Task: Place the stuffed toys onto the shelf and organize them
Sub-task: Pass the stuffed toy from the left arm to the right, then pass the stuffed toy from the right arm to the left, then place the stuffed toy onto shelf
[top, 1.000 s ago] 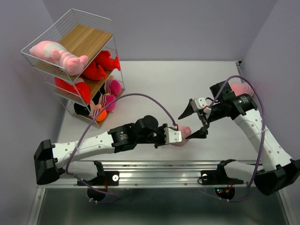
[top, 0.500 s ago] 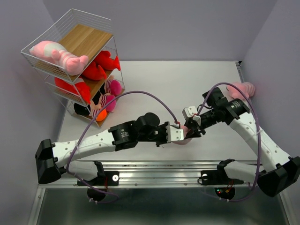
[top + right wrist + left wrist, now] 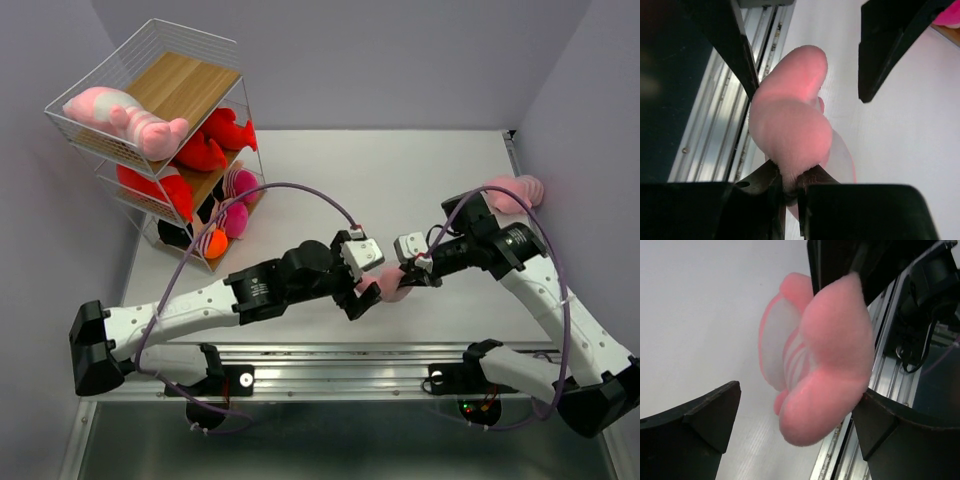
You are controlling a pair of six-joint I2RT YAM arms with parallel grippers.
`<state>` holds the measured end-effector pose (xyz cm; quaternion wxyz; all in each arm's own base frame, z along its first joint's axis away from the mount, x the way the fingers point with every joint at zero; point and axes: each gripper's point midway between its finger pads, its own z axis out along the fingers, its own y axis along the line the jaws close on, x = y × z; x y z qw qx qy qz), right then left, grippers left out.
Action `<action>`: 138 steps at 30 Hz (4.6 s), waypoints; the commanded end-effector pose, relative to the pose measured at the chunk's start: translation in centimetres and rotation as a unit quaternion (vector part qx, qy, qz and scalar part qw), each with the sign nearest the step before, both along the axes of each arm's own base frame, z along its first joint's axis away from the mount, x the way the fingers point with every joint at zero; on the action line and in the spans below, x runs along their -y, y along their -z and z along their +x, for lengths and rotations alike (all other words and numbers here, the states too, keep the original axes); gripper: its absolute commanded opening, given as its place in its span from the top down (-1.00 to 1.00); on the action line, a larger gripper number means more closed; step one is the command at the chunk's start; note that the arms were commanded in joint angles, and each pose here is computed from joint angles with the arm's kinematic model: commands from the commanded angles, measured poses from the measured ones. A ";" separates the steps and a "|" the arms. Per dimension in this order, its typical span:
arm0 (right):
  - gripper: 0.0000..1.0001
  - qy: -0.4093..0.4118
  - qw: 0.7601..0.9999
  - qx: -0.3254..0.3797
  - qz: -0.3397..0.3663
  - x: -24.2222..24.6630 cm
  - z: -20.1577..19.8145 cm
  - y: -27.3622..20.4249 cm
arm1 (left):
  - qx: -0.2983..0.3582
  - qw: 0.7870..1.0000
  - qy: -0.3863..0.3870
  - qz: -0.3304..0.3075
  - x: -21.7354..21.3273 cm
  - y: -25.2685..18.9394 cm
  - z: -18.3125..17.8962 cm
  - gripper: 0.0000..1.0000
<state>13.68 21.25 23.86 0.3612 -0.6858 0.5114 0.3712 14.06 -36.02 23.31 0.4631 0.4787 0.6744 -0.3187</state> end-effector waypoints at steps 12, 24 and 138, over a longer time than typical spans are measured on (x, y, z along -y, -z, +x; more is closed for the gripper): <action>0.99 0.096 0.973 0.208 0.036 -1.1 8.2 -4.3 | -0.281 0.829 -0.254 -0.410 -8.0 -12.0 1.7 -0.97; 0.99 0.167 0.894 0.399 0.119 -0.6 12.0 -7.6 | -0.505 0.651 -0.229 -0.519 -5.9 -10.7 1.4 -0.82; -1.00 0.296 0.952 0.060 0.040 2.5 6.3 2.3 | 0.041 0.833 -0.456 -0.310 -12.9 -31.3 9.5 1.00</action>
